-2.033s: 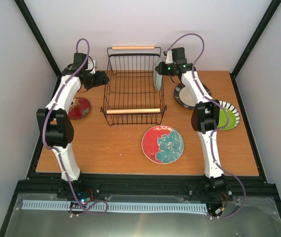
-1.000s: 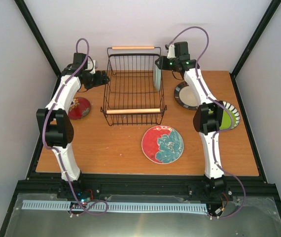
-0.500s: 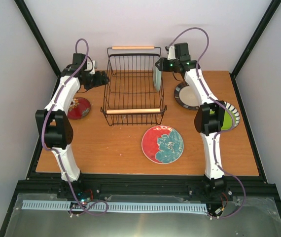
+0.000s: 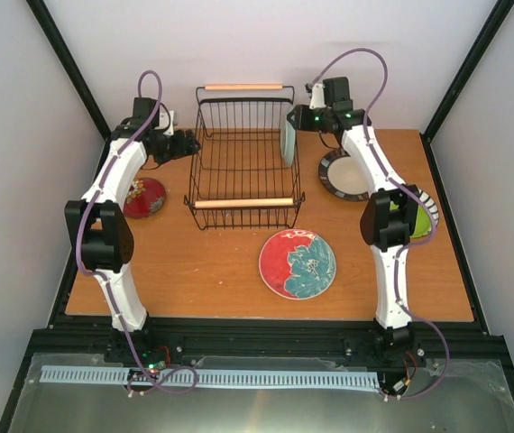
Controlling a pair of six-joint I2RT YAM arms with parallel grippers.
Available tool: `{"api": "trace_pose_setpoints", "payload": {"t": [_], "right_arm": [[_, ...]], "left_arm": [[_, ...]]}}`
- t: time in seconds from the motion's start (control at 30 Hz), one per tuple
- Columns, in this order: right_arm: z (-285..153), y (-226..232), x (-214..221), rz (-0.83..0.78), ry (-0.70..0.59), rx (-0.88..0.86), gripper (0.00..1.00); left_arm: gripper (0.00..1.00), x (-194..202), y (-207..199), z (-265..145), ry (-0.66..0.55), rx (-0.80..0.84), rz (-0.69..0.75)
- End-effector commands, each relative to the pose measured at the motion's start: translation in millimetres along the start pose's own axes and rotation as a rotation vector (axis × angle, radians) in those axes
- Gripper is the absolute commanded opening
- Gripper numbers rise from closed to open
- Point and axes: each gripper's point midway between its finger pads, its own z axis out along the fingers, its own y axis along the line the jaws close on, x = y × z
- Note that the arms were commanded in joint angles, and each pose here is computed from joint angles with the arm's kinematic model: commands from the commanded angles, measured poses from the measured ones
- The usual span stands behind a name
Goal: Load the plates into the dish rack
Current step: Pick up the plate at the center of the board.
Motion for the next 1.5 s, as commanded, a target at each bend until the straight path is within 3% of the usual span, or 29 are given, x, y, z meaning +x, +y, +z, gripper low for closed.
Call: {"api": "trace_pose_setpoints", "payload": {"t": [0.0,0.2,0.37,0.57,0.73,0.93,1.13,1.47], "right_arm": [[-31.2,16.7,-27.7,-0.049,-0.076,-0.010,0.43],[-51.3,25.0,-29.1,-0.059,-0.086,-0.010,0.45],[-71.1,12.9,-18.1,-0.034,-0.071,0.017,0.53],[-98.8,14.7,3.9,-0.012,-0.056,0.030,0.64],[-121.5,21.4,24.0,-0.014,-0.033,0.027,0.66],[-150.0,34.5,38.9,-0.015,-0.050,0.007,0.68],[-160.7,48.5,36.5,-0.006,-0.070,-0.041,0.69],[-175.2,64.3,16.1,-0.003,-0.127,-0.087,0.72]], "left_arm": [[0.85,-17.0,-10.5,-26.6,-0.073,0.024,0.018],[0.90,-27.3,-14.4,-55.5,-0.134,0.035,0.013],[0.95,-30.3,-19.4,-84.6,-0.186,0.034,0.023],[0.99,-17.4,-16.9,-110.0,-0.200,0.039,0.001],[1.00,2.1,6.2,-127.0,-0.224,-0.001,-0.060],[1.00,37.8,92.5,-128.2,-0.209,-0.049,-0.372],[1.00,65.7,148.6,-116.6,-0.255,0.058,-0.760],[0.99,72.1,192.1,-87.8,-0.340,0.001,-0.966]]}}
